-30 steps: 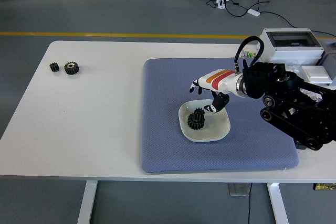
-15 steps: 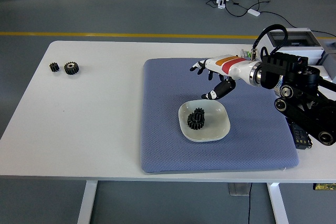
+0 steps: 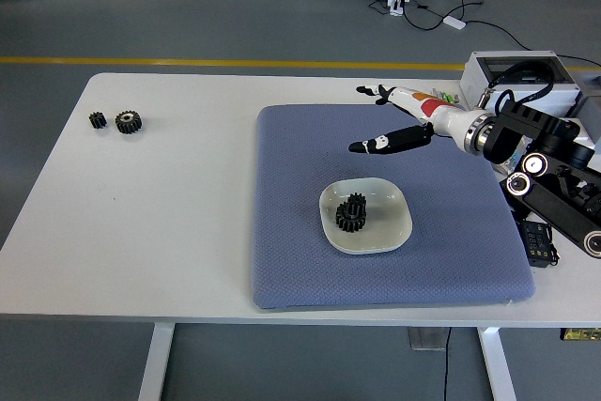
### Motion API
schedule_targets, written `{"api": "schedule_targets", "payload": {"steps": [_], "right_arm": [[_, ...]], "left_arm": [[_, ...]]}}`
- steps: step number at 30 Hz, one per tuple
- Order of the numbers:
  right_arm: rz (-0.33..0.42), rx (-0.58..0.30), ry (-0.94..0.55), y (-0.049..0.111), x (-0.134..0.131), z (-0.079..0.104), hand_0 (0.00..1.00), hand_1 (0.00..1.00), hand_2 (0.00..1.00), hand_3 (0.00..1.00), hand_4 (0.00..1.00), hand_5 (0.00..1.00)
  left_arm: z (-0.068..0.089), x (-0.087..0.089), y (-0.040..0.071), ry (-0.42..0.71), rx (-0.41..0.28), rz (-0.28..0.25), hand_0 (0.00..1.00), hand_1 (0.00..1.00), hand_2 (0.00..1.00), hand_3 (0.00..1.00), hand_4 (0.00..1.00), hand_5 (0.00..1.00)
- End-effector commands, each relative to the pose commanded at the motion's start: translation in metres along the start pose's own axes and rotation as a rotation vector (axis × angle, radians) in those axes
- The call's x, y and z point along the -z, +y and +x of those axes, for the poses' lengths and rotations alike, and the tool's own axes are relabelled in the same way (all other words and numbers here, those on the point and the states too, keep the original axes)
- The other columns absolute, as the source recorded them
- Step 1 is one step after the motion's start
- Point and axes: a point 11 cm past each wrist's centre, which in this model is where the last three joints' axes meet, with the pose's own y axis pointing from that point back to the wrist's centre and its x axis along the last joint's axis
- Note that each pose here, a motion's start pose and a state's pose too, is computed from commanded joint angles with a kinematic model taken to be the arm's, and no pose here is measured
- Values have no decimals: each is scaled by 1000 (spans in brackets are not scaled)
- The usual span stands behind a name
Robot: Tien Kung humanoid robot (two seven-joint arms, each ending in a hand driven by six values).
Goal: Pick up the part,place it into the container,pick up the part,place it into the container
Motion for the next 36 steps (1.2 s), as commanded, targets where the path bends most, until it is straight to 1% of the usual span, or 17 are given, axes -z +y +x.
{"api": "schedule_targets", "payload": {"steps": [3,5,6,9,11,12,16,18,22,23,26,28,29,30,32,33,36], "right_arm": [[27,-63,-150,7,-8,-4,998,988,998,998,998,998],[71,-98,-247,14,-12,-9,998,988,998,998,998,998],[97,-120,-293,19,-14,-12,998,853,843,875,998,998],[194,-167,-451,35,-15,-14,998,853,843,875,998,998],[240,-186,-548,44,-18,-15,998,853,843,875,998,998],[251,-194,-597,46,-20,-15,962,806,814,829,998,998],[230,-230,-860,63,-47,-26,962,806,814,829,998,998],[193,-284,-1014,70,-69,-32,960,811,824,833,998,998],[133,-412,-1261,84,-104,-34,960,811,824,833,998,998],[114,-444,-1291,88,-114,-40,960,811,824,833,998,998],[104,-533,-1327,104,-134,-39,963,816,827,835,998,998],[110,-588,-1385,116,-146,-39,963,816,827,835,998,998],[125,-633,-1418,124,-154,-34,963,816,827,835,998,998],[139,-657,-1441,128,-157,-30,921,802,829,837,998,998],[171,-696,-1496,137,-163,-26,921,802,829,837,998,998],[183,-719,-1505,142,-167,-22,921,802,829,837,998,998],[194,-743,-1486,149,-170,-14,908,801,825,831,998,998]], "left_arm": [[0,0,0,-5,0,-1,691,677,682,569,670,615],[0,0,0,-5,-1,-1,691,677,682,569,670,615],[0,1,0,-6,-1,-1,690,677,682,569,670,615],[1,3,0,-6,-2,2,690,677,682,569,670,615],[1,4,0,-7,-3,3,690,677,682,569,670,615],[1,4,0,-7,-3,4,690,676,682,569,670,615],[2,8,0,-13,-4,8,690,676,682,569,670,615],[2,9,0,-16,-5,10,690,676,680,568,669,615],[3,10,0,-23,-6,12,690,676,680,568,669,615],[3,10,0,-26,-6,12,690,676,680,568,669,615],[3,11,0,-27,-7,13,689,676,680,568,669,614],[3,12,0,-29,-7,13,689,676,680,568,669,614],[3,11,0,-30,-7,13,689,676,680,568,669,614],[3,11,0,-29,-7,12,688,676,679,569,668,613],[3,11,0,-26,-8,11,688,676,679,569,668,613],[3,11,0,-24,-8,11,688,676,679,569,668,613],[3,9,-1,-21,-8,10,689,675,678,569,667,613]]}}
